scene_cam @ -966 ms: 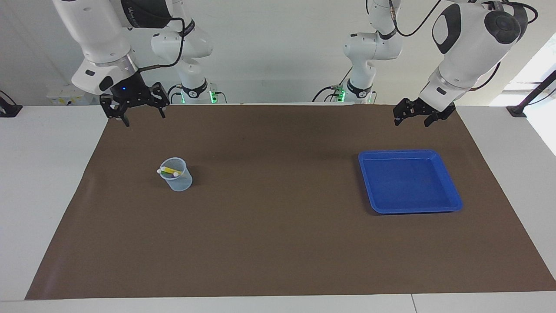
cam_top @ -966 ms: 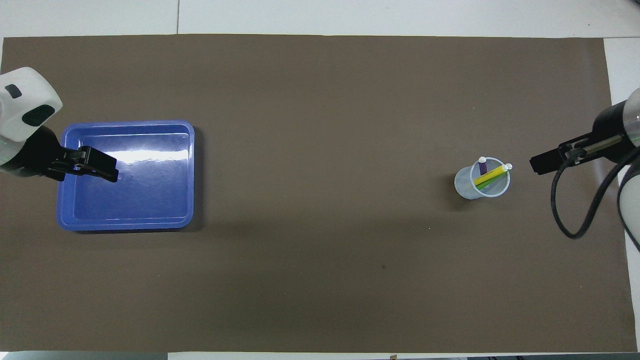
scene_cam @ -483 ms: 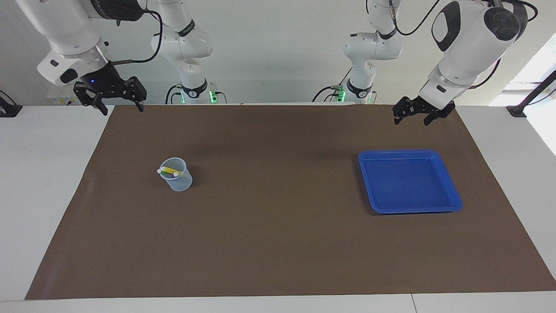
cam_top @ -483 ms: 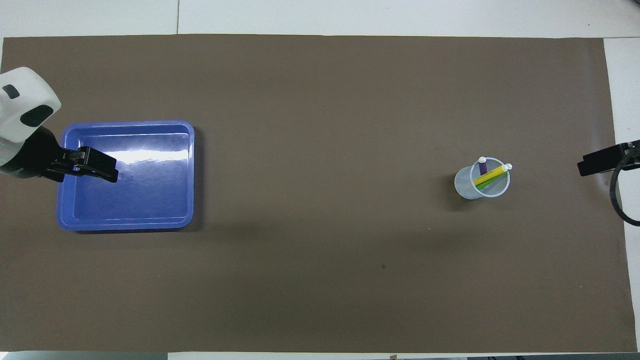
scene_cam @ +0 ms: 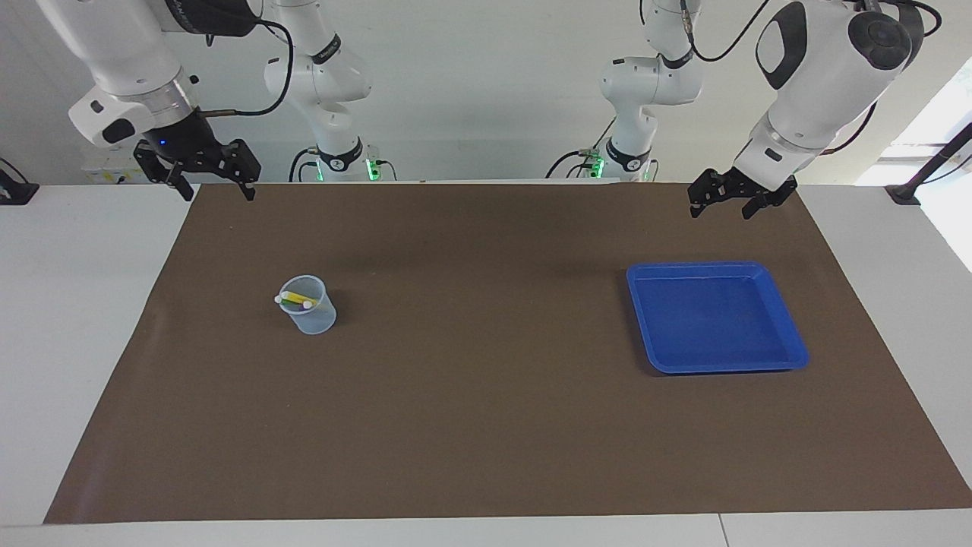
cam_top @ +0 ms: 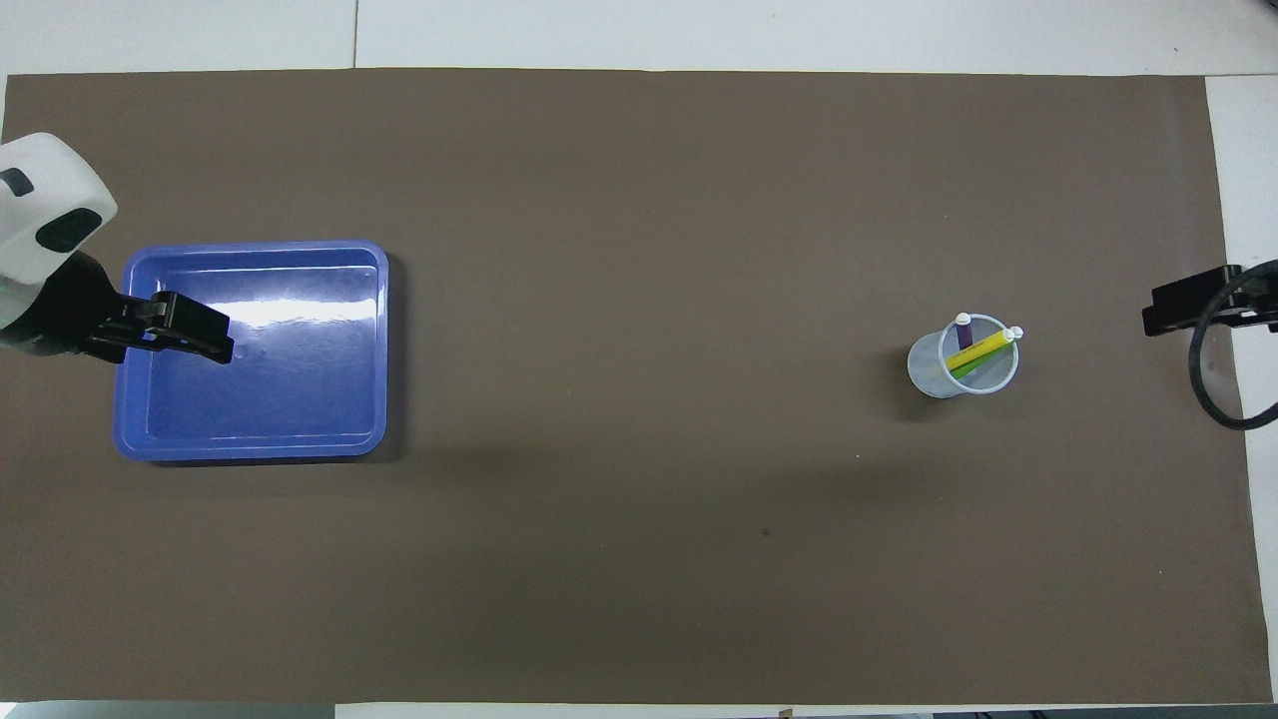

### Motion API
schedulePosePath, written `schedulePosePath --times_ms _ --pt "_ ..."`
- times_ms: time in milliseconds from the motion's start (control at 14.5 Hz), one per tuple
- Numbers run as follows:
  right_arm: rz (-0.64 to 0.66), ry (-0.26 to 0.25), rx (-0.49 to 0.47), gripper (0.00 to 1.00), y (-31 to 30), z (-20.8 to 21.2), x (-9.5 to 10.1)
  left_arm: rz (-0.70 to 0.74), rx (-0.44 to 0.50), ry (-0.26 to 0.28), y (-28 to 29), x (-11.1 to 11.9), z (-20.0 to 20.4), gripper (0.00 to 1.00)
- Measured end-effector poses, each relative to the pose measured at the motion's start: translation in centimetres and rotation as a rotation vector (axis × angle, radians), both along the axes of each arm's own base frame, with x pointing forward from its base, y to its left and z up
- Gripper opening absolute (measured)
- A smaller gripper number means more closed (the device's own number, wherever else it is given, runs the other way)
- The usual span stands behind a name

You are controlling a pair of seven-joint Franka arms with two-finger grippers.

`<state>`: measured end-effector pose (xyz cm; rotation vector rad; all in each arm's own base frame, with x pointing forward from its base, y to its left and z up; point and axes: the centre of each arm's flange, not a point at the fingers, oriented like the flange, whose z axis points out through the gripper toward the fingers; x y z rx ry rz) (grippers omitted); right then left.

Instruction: Transfer and insert pens with both arms

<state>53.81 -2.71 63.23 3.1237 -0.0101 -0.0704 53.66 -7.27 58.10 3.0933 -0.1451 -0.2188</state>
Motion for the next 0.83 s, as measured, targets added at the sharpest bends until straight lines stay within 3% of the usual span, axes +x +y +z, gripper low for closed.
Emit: schedulePosePath --times_ms 345,828 --pt "0.004 0.019 0.003 1.00 -1.5 -2.9 0.4 -0.002 0.000 -0.001 -0.1 0.0 0.0 1.00" --pt "0.060 -0.013 0.006 1.00 -3.5 -1.9 0.3 -0.004 -0.001 -0.004 -0.2 -0.1 0.2 1.00"
